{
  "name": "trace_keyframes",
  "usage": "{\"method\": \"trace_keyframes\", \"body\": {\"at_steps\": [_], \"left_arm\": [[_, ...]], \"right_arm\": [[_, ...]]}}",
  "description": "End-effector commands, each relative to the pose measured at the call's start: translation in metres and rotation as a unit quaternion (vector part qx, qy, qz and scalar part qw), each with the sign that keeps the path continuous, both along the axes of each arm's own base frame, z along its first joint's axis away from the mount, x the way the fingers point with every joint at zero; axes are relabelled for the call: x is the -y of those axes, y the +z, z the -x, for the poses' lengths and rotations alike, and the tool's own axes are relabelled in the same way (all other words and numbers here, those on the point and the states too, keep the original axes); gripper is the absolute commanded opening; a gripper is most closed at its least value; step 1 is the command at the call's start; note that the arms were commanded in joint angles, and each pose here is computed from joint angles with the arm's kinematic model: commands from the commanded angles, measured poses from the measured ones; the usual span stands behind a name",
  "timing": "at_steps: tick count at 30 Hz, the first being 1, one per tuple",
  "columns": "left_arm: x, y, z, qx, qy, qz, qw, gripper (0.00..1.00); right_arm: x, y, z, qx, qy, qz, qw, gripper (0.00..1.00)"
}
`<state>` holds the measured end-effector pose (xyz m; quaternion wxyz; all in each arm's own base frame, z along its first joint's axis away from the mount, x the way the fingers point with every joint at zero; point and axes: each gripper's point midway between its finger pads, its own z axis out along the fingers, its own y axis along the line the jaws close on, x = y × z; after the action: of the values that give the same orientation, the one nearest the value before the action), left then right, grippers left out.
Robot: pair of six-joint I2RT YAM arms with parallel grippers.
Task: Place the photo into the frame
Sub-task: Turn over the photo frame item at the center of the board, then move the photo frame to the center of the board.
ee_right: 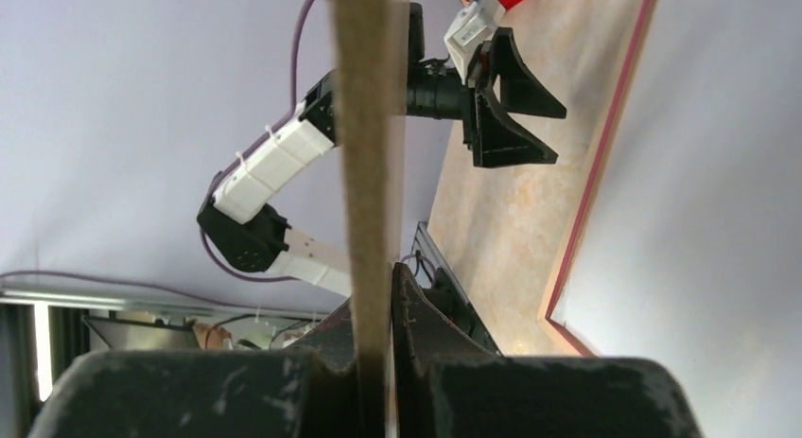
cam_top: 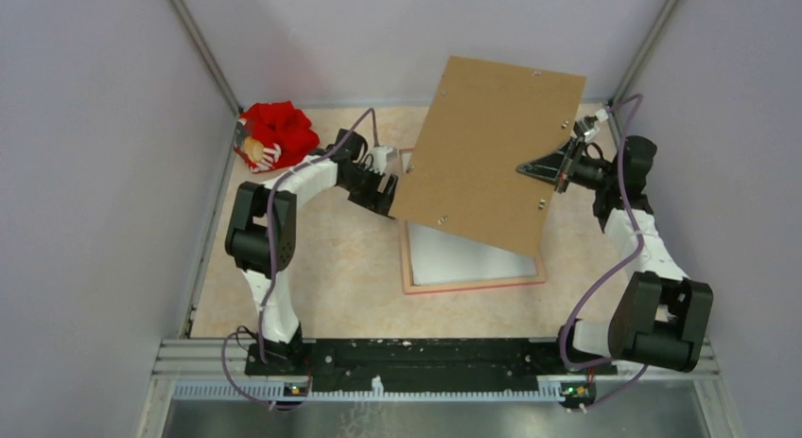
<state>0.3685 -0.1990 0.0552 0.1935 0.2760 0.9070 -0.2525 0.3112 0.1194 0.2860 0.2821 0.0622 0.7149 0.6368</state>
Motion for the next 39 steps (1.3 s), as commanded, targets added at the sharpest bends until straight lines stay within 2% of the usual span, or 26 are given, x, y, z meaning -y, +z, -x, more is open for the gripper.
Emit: {"method": "trace_keyframes", "body": {"at_steps": [1, 6, 15, 20, 24, 32, 39], "left_arm": [[0.029, 0.020, -0.009, 0.007, -0.010, 0.062, 0.998, 0.85], [0.042, 0.015, -0.009, -0.010, -0.014, 0.087, 0.996, 0.84], [0.044, -0.015, -0.011, -0.021, -0.004, 0.055, 0.998, 0.80], [0.052, -0.016, -0.011, -0.024, -0.006, 0.063, 0.998, 0.78], [0.049, -0.021, -0.014, -0.014, 0.004, 0.043, 0.999, 0.74], [0.033, -0.033, -0.022, 0.013, 0.031, -0.008, 0.999, 0.61], [0.030, -0.039, -0.025, 0.017, 0.047, -0.025, 0.998, 0.58]], "right_arm": [[0.005, 0.013, 0.002, 0.040, -0.011, 0.023, 0.999, 0.00], [0.005, 0.017, 0.003, 0.045, -0.011, 0.027, 0.999, 0.00], [0.006, 0.013, 0.003, 0.040, -0.016, 0.028, 0.999, 0.00], [0.007, 0.012, 0.002, 0.037, -0.016, 0.028, 0.999, 0.00], [0.007, 0.011, 0.001, 0.037, -0.018, 0.028, 0.999, 0.00], [0.010, 0.010, 0.008, 0.047, -0.029, 0.011, 0.998, 0.00], [0.011, 0.032, 0.021, 0.086, -0.024, -0.027, 0.996, 0.00]]}}
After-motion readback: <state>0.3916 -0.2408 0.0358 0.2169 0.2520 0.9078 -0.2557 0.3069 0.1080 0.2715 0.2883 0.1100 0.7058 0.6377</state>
